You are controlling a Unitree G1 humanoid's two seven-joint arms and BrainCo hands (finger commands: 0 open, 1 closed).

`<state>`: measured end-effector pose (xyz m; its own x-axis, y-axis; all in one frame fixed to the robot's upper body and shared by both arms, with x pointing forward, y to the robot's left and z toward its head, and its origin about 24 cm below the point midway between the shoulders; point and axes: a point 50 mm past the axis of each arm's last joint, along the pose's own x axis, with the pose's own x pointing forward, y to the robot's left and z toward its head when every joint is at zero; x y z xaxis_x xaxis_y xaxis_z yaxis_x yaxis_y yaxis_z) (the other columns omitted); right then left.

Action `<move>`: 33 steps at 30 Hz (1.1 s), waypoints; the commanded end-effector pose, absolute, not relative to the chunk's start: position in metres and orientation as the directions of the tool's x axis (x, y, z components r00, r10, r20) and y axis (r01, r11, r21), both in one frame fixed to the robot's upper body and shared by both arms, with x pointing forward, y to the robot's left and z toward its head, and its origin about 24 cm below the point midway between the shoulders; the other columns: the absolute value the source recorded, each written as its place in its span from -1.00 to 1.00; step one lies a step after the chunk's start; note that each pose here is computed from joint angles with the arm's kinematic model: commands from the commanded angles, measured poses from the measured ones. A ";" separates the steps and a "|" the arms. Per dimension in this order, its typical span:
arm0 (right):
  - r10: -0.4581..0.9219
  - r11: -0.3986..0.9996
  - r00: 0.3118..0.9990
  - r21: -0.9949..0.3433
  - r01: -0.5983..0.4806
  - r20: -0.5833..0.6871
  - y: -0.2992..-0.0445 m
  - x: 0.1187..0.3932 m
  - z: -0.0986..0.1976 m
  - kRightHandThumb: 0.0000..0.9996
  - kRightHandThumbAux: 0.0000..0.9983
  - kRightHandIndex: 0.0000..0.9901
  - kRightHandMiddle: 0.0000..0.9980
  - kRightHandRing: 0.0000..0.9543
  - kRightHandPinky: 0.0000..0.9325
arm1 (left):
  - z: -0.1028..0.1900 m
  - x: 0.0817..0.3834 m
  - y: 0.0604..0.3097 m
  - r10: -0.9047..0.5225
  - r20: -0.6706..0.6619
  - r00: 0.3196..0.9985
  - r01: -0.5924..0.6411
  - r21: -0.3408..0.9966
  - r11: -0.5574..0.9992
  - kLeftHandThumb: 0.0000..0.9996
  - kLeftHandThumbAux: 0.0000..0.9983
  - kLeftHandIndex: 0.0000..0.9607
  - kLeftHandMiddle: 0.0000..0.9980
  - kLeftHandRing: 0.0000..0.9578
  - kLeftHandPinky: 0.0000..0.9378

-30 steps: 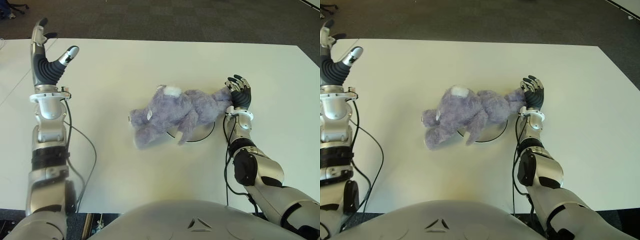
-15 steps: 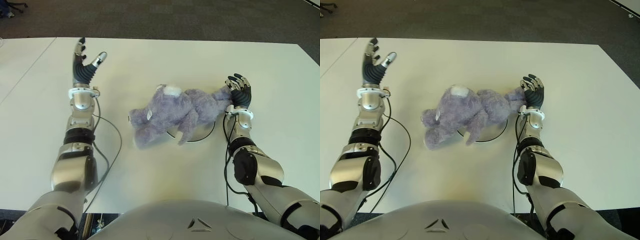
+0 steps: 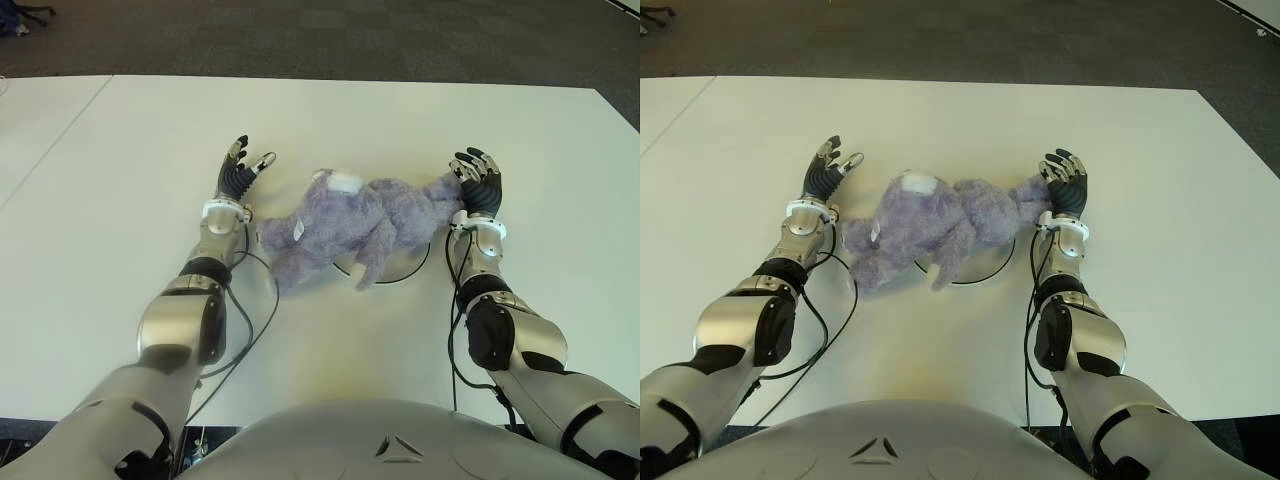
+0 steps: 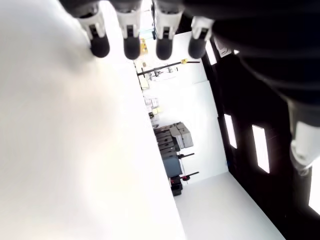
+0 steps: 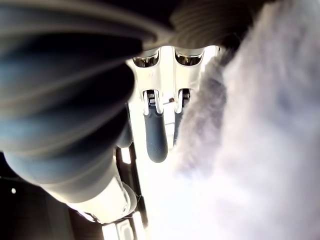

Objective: Put the doll into the plate.

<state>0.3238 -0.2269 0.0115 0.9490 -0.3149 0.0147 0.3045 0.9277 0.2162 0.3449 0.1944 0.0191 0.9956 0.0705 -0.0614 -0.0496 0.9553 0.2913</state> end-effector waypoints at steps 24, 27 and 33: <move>-0.282 0.870 0.858 0.263 0.417 -0.428 -0.200 0.240 -0.091 -0.21 0.73 -0.44 -0.31 -0.20 -0.12 | -0.061 0.265 0.167 0.207 -0.180 0.962 -0.192 0.097 0.977 -1.00 -0.07 -1.00 -0.98 -1.00 -1.00; -0.283 0.868 0.858 0.266 0.419 -0.428 -0.201 0.240 -0.091 -0.18 0.73 -0.44 -0.30 -0.20 -0.11 | -0.065 0.254 0.162 0.222 -0.161 0.962 -0.208 0.096 0.973 -1.00 -0.12 -1.00 -0.97 -1.00 -0.98; -0.282 0.870 0.856 0.259 0.419 -0.434 -0.205 0.238 -0.092 -0.16 0.73 -0.43 -0.30 -0.20 -0.13 | -0.080 0.237 0.153 0.247 -0.233 0.941 -0.235 0.079 0.969 -1.00 -0.17 -0.94 -0.92 -0.93 -0.85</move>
